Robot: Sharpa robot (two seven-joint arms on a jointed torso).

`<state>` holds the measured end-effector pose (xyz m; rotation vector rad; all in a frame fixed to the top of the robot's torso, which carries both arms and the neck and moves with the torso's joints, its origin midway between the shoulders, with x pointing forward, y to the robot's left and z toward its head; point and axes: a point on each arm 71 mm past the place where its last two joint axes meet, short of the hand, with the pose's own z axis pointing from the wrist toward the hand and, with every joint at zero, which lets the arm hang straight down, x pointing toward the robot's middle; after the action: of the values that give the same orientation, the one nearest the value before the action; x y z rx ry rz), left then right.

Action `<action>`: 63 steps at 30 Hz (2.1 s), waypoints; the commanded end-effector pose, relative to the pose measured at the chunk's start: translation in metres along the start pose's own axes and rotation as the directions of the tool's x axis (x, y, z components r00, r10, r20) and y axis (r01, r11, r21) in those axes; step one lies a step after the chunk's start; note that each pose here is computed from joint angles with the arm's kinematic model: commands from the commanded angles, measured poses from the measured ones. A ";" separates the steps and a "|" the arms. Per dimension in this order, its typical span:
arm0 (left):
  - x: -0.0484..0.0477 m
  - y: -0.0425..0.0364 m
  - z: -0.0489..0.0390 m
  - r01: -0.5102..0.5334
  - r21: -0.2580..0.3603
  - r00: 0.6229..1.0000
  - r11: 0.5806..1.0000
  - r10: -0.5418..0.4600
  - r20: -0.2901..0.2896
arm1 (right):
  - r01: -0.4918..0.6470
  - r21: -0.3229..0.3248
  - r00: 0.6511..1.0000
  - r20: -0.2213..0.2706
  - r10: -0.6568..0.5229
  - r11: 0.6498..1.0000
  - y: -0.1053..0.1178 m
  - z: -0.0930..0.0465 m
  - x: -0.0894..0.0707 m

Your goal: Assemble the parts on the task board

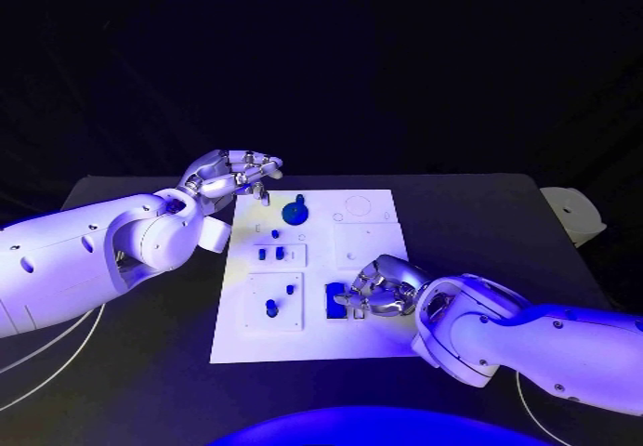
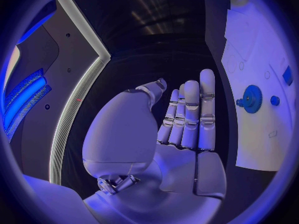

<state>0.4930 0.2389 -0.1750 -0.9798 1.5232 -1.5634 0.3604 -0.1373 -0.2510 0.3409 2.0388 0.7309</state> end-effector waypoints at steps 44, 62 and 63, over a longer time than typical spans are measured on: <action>0.0030 -0.0006 0.0013 0.005 0.006 1.000 1.000 -0.005 -0.019 | 0.119 -0.060 0.993 0.022 -0.118 0.991 -0.001 0.005 0.007; 0.0014 -0.0004 0.0001 0.004 0.002 1.000 1.000 -0.004 -0.017 | 0.091 -0.095 0.992 0.099 -0.082 0.991 -0.011 -0.013 -0.013; 0.0013 -0.0004 -0.0001 0.004 0.002 1.000 1.000 -0.004 -0.017 | 0.095 -0.091 0.990 0.109 -0.085 0.991 -0.014 -0.015 -0.017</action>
<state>0.4932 0.2399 -0.1755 -0.9819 1.5256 -1.5598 0.3570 -0.1609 -0.2473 0.2332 1.9538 0.7074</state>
